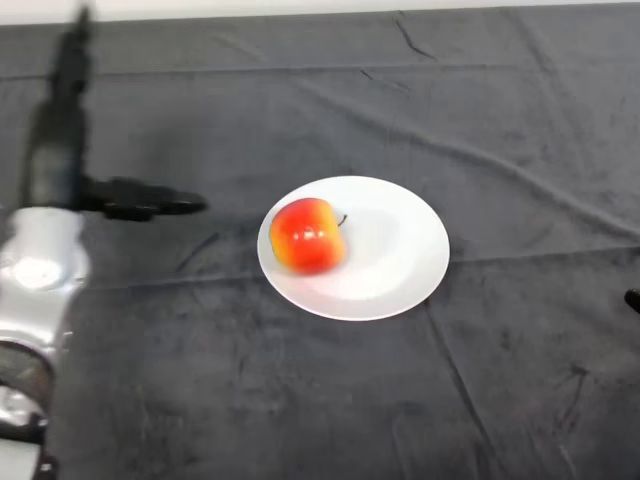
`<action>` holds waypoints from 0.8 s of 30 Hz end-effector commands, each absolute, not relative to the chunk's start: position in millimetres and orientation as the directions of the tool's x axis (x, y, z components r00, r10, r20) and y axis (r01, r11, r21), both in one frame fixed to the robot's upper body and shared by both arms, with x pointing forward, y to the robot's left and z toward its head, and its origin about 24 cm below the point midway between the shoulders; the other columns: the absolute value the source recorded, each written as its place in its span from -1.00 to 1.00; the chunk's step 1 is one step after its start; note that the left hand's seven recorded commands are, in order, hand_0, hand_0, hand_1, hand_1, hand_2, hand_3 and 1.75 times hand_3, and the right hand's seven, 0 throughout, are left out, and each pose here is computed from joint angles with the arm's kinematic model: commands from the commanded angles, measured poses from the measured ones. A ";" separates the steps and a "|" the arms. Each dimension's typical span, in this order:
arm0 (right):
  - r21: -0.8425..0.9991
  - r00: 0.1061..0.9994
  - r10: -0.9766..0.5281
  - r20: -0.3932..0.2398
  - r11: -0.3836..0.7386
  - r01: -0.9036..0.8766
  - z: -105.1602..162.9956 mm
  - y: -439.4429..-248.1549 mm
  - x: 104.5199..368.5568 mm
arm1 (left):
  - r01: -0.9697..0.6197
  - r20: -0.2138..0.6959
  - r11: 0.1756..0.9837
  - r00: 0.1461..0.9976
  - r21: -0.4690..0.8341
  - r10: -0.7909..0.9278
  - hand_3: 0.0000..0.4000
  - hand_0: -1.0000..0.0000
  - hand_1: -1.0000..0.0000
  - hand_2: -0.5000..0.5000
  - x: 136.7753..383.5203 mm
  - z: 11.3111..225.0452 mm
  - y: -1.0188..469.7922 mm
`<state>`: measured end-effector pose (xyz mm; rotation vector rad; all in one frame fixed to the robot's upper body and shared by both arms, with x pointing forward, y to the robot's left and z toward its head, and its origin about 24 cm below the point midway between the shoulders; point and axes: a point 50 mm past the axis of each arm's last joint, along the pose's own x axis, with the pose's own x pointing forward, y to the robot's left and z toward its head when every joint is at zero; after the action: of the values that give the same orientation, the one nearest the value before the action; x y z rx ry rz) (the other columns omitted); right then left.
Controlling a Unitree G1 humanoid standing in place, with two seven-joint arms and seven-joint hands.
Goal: Move the apple to the plate
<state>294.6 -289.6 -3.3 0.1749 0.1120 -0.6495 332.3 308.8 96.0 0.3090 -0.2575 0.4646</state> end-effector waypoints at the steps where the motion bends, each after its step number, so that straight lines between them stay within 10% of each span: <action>1: 0.090 0.736 -0.582 -0.347 0.760 0.644 -42.9 -281.0 269.8 | -0.563 0.283 0.792 0.820 0.237 0.498 -1.00 1.00 1.00 0.00 315.5 94.9 342.4; 24: 0.090 0.736 -0.582 -0.346 0.760 0.644 -42.9 -281.0 269.9 | -0.800 0.191 0.510 0.580 0.316 0.792 -1.00 1.00 1.00 0.00 273.3 54.9 372.2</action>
<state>293.3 -289.9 -5.4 0.1744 0.1229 -0.6531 277.0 373.3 65.2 0.3764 -0.0714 0.9641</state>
